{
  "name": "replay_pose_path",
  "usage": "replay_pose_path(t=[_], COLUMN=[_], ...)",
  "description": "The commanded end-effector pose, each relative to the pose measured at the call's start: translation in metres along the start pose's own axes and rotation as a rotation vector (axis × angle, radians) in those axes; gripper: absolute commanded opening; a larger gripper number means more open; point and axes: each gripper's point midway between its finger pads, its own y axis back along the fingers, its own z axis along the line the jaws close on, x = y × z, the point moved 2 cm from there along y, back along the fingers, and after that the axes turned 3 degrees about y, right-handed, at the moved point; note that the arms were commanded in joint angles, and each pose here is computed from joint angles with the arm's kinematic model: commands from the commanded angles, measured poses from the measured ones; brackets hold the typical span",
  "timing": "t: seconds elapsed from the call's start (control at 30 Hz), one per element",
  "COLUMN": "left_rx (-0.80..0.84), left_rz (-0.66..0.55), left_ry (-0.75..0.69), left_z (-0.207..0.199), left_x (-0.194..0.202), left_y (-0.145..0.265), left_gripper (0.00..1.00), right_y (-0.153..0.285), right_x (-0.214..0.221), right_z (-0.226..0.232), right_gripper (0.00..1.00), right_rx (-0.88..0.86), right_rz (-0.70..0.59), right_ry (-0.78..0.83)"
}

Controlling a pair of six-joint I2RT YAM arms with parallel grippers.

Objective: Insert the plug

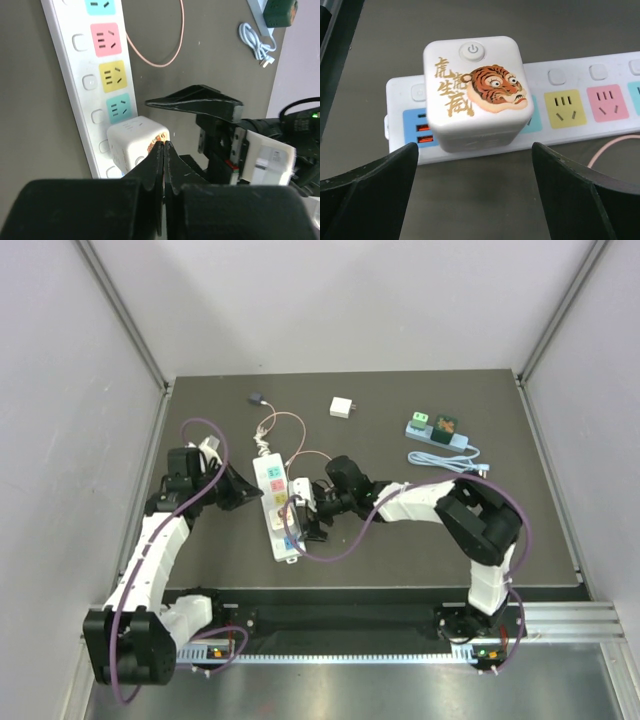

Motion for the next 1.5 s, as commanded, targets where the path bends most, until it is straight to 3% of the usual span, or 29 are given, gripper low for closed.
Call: replay_pose_path(t=[0.0,0.27,0.3,0.37,0.5,0.63,0.73,0.8,1.0,1.3,1.47], left_rx=[-0.010,-0.020,-0.009,-0.019,-0.051,-0.098,-0.136,-0.142,-0.169,-0.264,-0.262], left_rz=[0.004,0.047,0.042,0.041,0.049,0.077,0.104,0.117,0.131,0.273,0.220], left_ry=[-0.056,-0.108,-0.126,-0.149,-0.198,-0.226,-0.242,-0.258,-0.286,-0.240,-0.270], left_z=[-0.006,-0.014,-0.020,-0.024,-0.036,-0.035,-0.031,-0.032,-0.038,0.017,-0.002], left_x=[0.005,0.011,0.009,0.005,-0.002,0.009,0.020,0.026,0.035,0.081,0.064], left_y=[0.008,0.010,0.012,0.013,0.016,0.008,0.004,0.002,-0.004,-0.051,-0.042], left_gripper=[0.00,0.00,0.00,0.00,0.00,0.00,0.00,0.00,0.00,0.00,0.00], right_y=[0.024,0.065,0.070,0.088,0.117,0.153,0.171,0.179,0.201,0.214,0.221], right_x=[-0.028,-0.068,-0.059,-0.083,-0.078,-0.075,-0.067,-0.065,-0.063,-0.064,-0.064], right_z=[0.003,0.014,0.020,0.013,0.001,-0.034,-0.049,-0.053,-0.053,-0.053,-0.058], right_gripper=[0.93,0.94,0.94,0.95,0.94,0.95,0.96,0.96,0.98,0.98,0.98], right_rx=[0.018,0.108,0.122,0.209,0.386,0.674,0.792,0.828,0.911,0.950,0.990], right_rz=[-0.041,-0.148,-0.154,-0.257,-0.270,-0.251,-0.187,-0.177,-0.252,-0.253,-0.234], right_ry=[0.071,0.101,0.049,0.078,0.003,-0.194,-0.344,-0.437,-0.501,-0.524,-0.529])
